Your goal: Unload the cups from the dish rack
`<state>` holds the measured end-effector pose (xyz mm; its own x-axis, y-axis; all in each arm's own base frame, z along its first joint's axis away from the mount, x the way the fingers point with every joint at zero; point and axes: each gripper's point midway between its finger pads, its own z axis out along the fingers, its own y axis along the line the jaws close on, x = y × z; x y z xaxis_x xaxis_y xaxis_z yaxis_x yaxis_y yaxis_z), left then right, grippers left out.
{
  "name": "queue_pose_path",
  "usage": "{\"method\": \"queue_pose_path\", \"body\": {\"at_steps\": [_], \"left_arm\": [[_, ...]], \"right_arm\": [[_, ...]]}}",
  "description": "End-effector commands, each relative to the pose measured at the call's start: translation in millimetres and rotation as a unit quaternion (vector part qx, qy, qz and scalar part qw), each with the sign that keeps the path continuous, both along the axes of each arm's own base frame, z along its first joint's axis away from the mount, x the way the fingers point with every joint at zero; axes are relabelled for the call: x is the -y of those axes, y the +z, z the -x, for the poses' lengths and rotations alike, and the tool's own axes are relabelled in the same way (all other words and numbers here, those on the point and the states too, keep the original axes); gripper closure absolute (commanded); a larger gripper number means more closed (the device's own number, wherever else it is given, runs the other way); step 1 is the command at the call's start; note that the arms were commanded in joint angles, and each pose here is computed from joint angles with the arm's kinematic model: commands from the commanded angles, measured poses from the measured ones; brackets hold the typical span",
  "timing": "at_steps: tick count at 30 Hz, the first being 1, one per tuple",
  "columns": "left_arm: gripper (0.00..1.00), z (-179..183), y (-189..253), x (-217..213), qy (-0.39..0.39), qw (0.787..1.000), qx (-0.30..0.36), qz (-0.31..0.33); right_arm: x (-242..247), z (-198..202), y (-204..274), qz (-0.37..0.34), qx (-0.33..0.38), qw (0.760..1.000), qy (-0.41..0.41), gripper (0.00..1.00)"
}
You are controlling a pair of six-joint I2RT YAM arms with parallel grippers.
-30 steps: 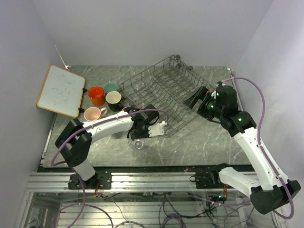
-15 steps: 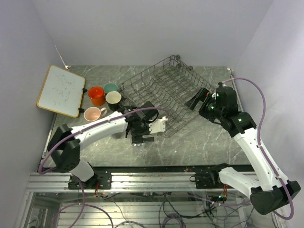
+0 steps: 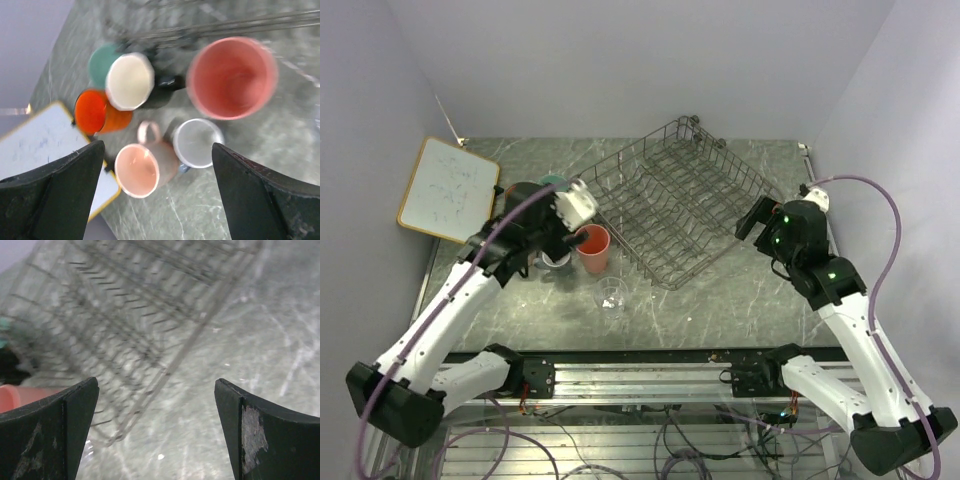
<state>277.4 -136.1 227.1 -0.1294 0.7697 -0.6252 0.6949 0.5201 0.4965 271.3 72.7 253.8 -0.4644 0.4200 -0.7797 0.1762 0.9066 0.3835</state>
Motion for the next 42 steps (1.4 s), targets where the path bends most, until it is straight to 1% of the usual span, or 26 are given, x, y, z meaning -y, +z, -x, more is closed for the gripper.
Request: {"method": "queue_pose_path", "body": {"at_steps": [1, 3, 4, 7, 9, 13, 14, 15, 16, 20, 24, 26, 29, 31, 32, 35, 36, 37, 40, 42], "left_arm": [[0.01, -40, 10, -43, 0.090, 0.991, 0.027, 0.098], [0.01, -45, 11, -65, 0.128, 0.981, 0.033, 0.141], [0.01, -46, 9, -73, 0.144, 0.977, 0.038, 0.155], [0.01, -44, 4, -95, 0.193, 0.963, 0.063, 0.179], [0.01, -39, -3, -100, 0.210, 0.958, 0.065, 0.183], [0.01, -31, -19, -99, 0.231, 0.952, 0.033, 0.200], [0.01, -32, -21, -102, 0.255, 0.942, 0.033, 0.215], [0.01, -34, -20, -106, 0.285, 0.927, 0.042, 0.239], [0.01, -34, -22, -108, 0.299, 0.919, 0.045, 0.254], [0.01, -26, -39, -97, 0.281, 0.914, 0.045, 0.289], [0.01, -20, -64, -93, 0.259, 0.919, 0.055, 0.293], [0.01, -20, -76, -95, 0.258, 0.922, 0.059, 0.283], [0.01, -20, -93, -102, 0.273, 0.919, 0.060, 0.277], [0.01, -21, -96, -103, 0.281, 0.912, 0.067, 0.292], [0.01, -19, -99, -100, 0.273, 0.913, 0.066, 0.296], [0.01, -13, -110, -98, 0.264, 0.915, 0.069, 0.298], [0.01, -11, -112, -99, 0.263, 0.914, 0.076, 0.300], [0.01, -9, -114, -102, 0.269, 0.911, 0.084, 0.302], [0.01, -2, -114, -116, 0.301, 0.892, 0.123, 0.315], [0.01, 2, -113, -121, 0.313, 0.883, 0.139, 0.321]], "right_arm": [[42, -11, -37, 0.079, 0.013, 0.993, -0.092, 0.00], [45, -16, -48, 0.091, 0.038, 0.991, -0.091, 0.00], [49, -17, -54, 0.092, 0.044, 0.989, -0.106, 0.00], [58, -20, -65, 0.136, 0.059, 0.984, -0.103, 0.00], [68, -20, -70, 0.173, 0.044, 0.978, -0.112, 0.00], [88, -14, -90, 0.224, -0.009, 0.963, -0.153, 0.00], [92, -12, -92, 0.226, -0.008, 0.959, -0.168, 0.00], [94, -10, -95, 0.229, -0.003, 0.958, -0.169, 0.00], [96, -8, -93, 0.228, 0.011, 0.958, -0.171, 0.00], [95, -1, -89, 0.210, 0.083, 0.961, -0.159, 0.00], [90, 6, -90, 0.216, 0.142, 0.959, -0.121, 0.00], [95, 12, -88, 0.218, 0.164, 0.954, -0.127, 0.00], [105, 22, -87, 0.216, 0.183, 0.947, -0.153, 0.00], [102, 23, -91, 0.226, 0.190, 0.946, -0.134, 0.00], [100, 23, -95, 0.237, 0.188, 0.945, -0.122, 0.00], [108, 24, -106, 0.226, 0.165, 0.947, -0.157, 0.00], [108, 23, -113, 0.228, 0.155, 0.948, -0.157, 0.00], [107, 21, -120, 0.232, 0.147, 0.950, -0.151, 0.00], [100, 15, -137, 0.252, 0.133, 0.951, -0.119, 0.00], [102, 17, -147, 0.251, 0.124, 0.952, -0.128, 0.00]]}}
